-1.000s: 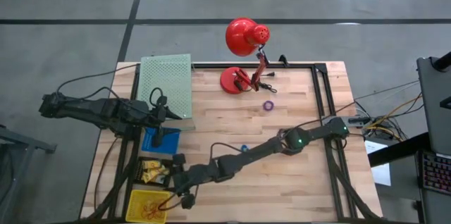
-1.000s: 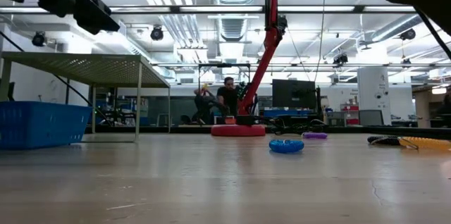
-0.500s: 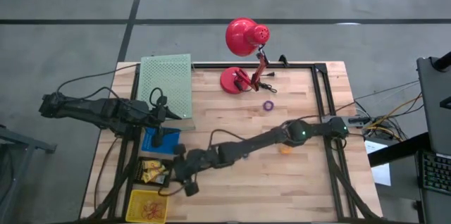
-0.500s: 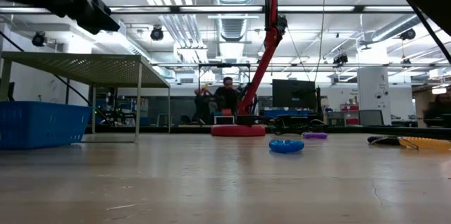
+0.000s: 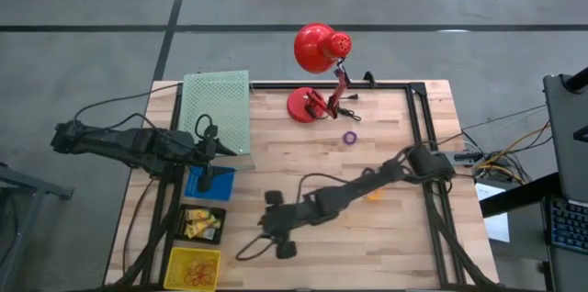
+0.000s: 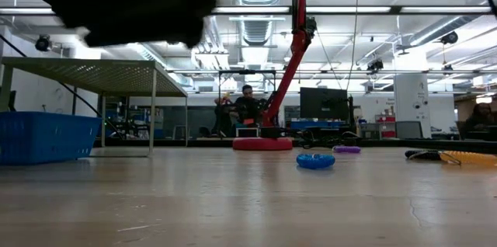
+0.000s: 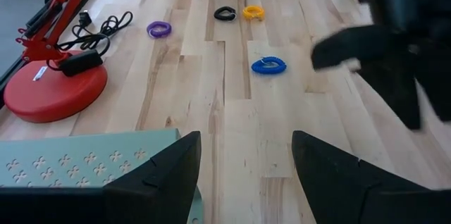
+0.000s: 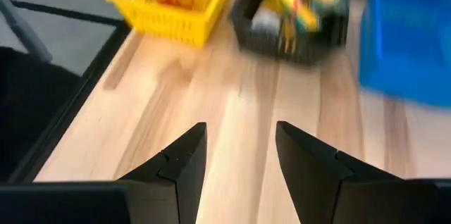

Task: Pick & Place Office Desk Supplies
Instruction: Put the blue spring rubber band into the blue bin

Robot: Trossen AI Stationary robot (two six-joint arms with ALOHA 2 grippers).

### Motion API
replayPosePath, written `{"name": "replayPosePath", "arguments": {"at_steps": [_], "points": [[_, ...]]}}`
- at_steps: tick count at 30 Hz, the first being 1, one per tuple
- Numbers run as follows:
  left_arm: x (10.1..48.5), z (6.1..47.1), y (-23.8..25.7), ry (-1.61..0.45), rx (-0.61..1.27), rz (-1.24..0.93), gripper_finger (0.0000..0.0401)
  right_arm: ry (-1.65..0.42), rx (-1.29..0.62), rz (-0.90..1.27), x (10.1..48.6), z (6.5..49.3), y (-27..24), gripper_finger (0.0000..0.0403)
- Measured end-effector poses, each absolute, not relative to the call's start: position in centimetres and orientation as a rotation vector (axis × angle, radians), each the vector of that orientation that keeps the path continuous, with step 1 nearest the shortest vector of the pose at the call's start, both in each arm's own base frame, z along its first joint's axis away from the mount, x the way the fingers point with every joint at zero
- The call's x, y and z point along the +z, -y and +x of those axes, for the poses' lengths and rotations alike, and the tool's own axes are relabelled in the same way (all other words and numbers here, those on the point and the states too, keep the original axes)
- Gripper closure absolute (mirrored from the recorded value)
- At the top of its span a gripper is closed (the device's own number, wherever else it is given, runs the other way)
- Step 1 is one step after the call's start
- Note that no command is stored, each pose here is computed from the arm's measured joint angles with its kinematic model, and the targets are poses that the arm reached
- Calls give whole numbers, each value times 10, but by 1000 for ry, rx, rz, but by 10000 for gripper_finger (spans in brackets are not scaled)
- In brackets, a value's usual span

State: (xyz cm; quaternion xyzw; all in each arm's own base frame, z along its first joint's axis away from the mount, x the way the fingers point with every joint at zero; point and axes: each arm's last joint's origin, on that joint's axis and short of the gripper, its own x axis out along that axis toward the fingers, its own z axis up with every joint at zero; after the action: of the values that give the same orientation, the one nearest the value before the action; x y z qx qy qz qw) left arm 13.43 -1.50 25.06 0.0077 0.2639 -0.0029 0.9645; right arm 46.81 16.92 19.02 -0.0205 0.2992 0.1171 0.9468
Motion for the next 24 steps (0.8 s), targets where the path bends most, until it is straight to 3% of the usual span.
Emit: {"name": "replayPosePath", "arguments": {"at_steps": [9, 24], "points": [[251, 134, 15, -534, -6, 15, 171, -762, 115, 127, 200, 394, -160, 236], [251, 134, 15, -534, -6, 15, 171, -546, -114, -116, 253, 283, -114, 236]]}}
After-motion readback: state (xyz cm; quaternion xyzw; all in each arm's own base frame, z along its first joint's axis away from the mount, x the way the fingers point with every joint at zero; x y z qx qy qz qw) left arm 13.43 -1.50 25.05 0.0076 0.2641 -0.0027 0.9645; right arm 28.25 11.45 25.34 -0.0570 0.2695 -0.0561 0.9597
